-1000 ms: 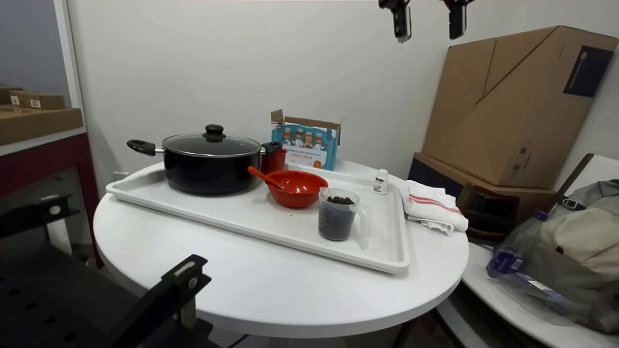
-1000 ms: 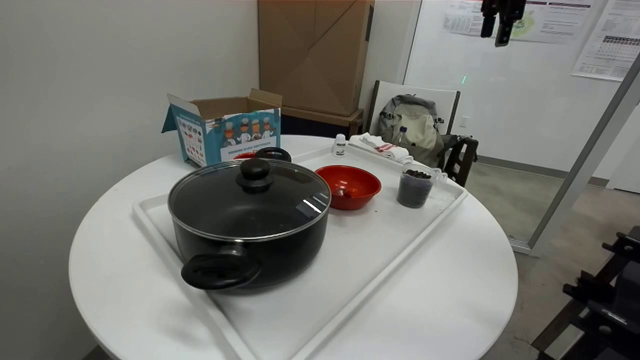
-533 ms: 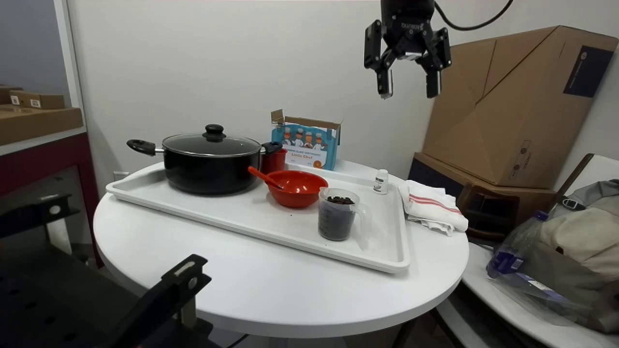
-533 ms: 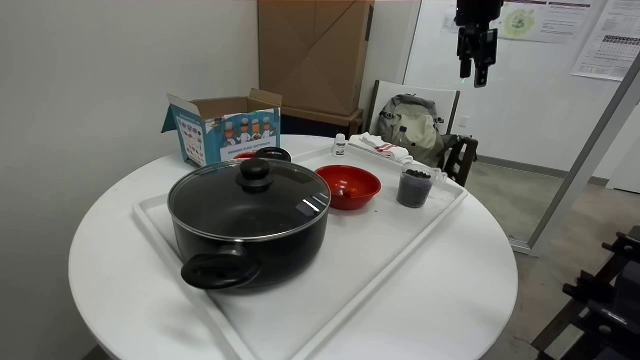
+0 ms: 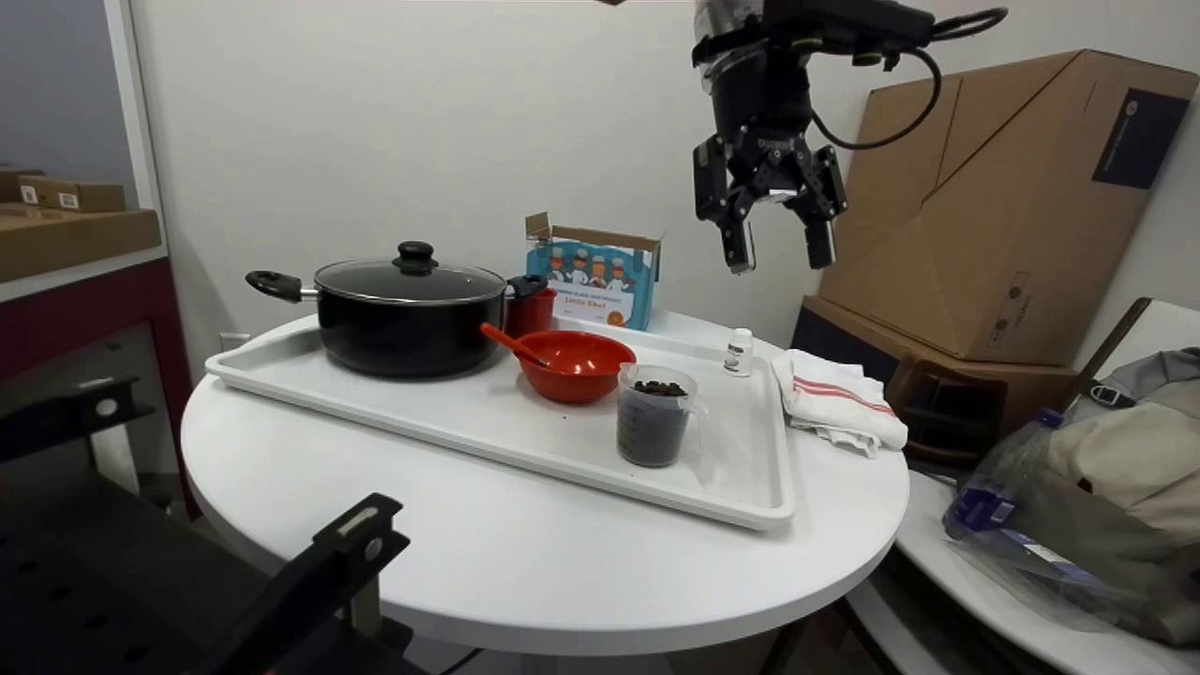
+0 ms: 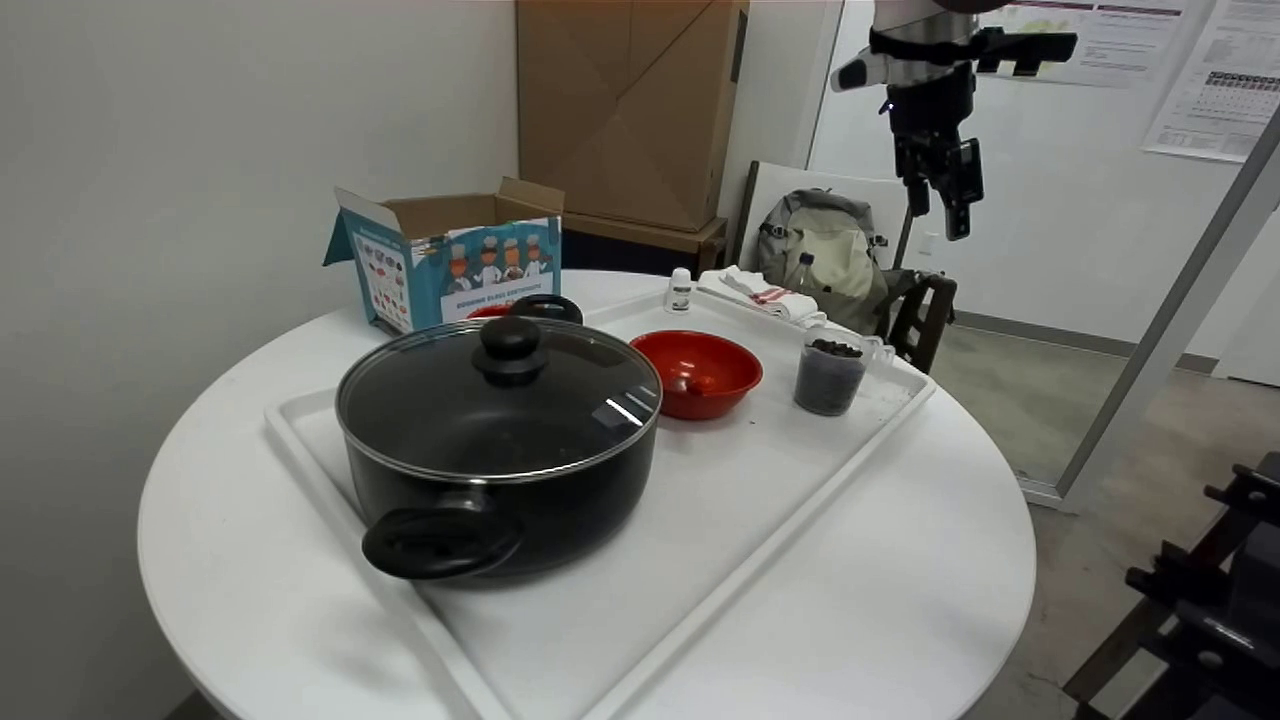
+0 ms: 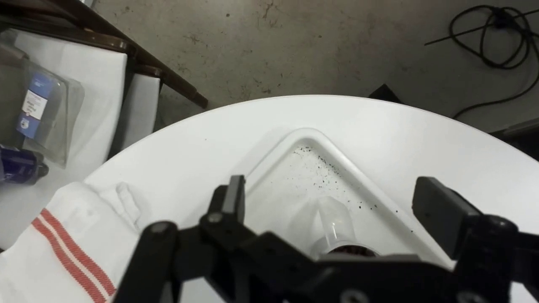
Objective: Pour some contents of the jug into the bowl
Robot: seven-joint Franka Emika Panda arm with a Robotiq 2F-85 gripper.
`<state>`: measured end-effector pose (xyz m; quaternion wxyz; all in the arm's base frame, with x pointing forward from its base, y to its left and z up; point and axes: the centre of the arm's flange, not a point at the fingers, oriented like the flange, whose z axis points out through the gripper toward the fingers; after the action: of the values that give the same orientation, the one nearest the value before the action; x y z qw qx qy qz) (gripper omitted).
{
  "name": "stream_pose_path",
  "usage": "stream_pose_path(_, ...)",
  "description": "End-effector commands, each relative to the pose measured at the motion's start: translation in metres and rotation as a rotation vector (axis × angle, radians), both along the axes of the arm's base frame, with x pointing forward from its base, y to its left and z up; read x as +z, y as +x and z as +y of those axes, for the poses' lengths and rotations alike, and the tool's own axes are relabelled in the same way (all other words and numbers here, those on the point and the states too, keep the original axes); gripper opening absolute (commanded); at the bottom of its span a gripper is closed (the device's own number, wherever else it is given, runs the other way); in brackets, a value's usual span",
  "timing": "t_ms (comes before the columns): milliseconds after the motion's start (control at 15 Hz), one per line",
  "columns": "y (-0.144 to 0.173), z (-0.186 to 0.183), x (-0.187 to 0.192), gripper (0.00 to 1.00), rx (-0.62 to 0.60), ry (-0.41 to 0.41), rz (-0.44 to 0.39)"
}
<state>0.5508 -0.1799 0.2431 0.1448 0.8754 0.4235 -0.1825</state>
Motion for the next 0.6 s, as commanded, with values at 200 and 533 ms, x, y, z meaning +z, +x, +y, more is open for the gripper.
stream_pose_path(200, 0.006, 0.004, -0.026, 1.0, 0.049, 0.02, -0.021)
stream_pose_path(533, 0.006, -0.005, -0.032, 1.0, 0.067, 0.046, -0.044)
